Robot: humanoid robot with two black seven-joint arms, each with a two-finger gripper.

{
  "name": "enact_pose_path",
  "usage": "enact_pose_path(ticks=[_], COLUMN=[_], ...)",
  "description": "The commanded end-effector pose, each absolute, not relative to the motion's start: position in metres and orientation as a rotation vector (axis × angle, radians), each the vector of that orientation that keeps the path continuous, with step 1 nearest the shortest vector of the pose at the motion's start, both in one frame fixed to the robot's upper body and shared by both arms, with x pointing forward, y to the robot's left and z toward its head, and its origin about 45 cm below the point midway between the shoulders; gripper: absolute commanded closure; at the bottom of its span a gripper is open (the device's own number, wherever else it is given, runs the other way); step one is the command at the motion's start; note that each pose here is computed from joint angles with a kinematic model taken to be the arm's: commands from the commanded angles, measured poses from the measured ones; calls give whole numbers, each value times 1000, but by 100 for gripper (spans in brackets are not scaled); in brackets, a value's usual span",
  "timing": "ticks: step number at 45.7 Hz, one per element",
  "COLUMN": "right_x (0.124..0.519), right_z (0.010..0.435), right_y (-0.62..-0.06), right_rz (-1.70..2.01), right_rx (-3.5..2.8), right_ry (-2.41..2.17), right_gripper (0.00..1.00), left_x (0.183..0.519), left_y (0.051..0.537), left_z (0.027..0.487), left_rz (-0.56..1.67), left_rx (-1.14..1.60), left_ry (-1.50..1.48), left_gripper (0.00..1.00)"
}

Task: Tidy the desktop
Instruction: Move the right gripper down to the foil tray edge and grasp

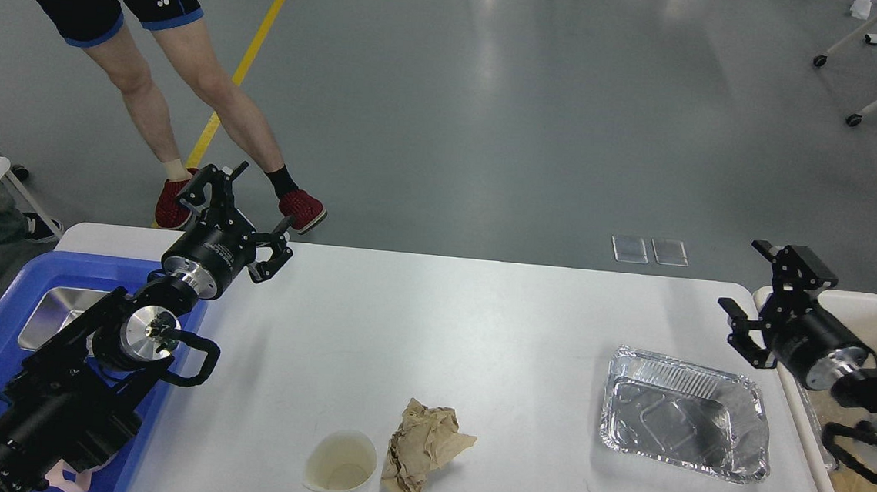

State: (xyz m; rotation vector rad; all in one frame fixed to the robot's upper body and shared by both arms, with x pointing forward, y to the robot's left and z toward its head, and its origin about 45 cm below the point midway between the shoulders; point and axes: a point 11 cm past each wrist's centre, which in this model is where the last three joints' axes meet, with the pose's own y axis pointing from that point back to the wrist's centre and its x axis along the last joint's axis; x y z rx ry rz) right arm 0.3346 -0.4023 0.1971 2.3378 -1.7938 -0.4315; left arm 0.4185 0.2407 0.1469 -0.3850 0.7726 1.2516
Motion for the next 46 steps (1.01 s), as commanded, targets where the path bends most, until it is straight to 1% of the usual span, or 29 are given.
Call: enact_pose_path(ticks=[1,6,12,18,23,30,36,40,46], right_x=[289,254,225,213,205,199,200,204,205], right_z=[202,206,215,249,278,297,285,252,193], right_y=[-400,-402,-421,-437,-439,-450,-463,-460,-483], right_rz=[-422,-450,-447,-395,-354,-319,-318,-315,-306], right_rx=[2288,2230,2135,2096,2078,2024,1984,2002,1933], right_ry=[-1521,-1390,-1336,-1268,-1211,-1198,-1222,-1198,-1194], right_gripper=[0,0,0,0,0,0,0,0,0], left_x=[417,415,411,403,401,401,400,398,398], left_y=[233,233,219,203,203,207,208,206,197], left_z=[145,141,136,125,124,123,122,121,127], left_rz=[1241,1245,1228,1202,1203,1209,1212,1205,1184], left_rx=[-388,-383,-388,-366,-363,-361,-355,-354,-364], left_ry=[787,793,818,848,850,847,848,856,856], left_gripper=[3,3,3,3,3,3,3,3,3])
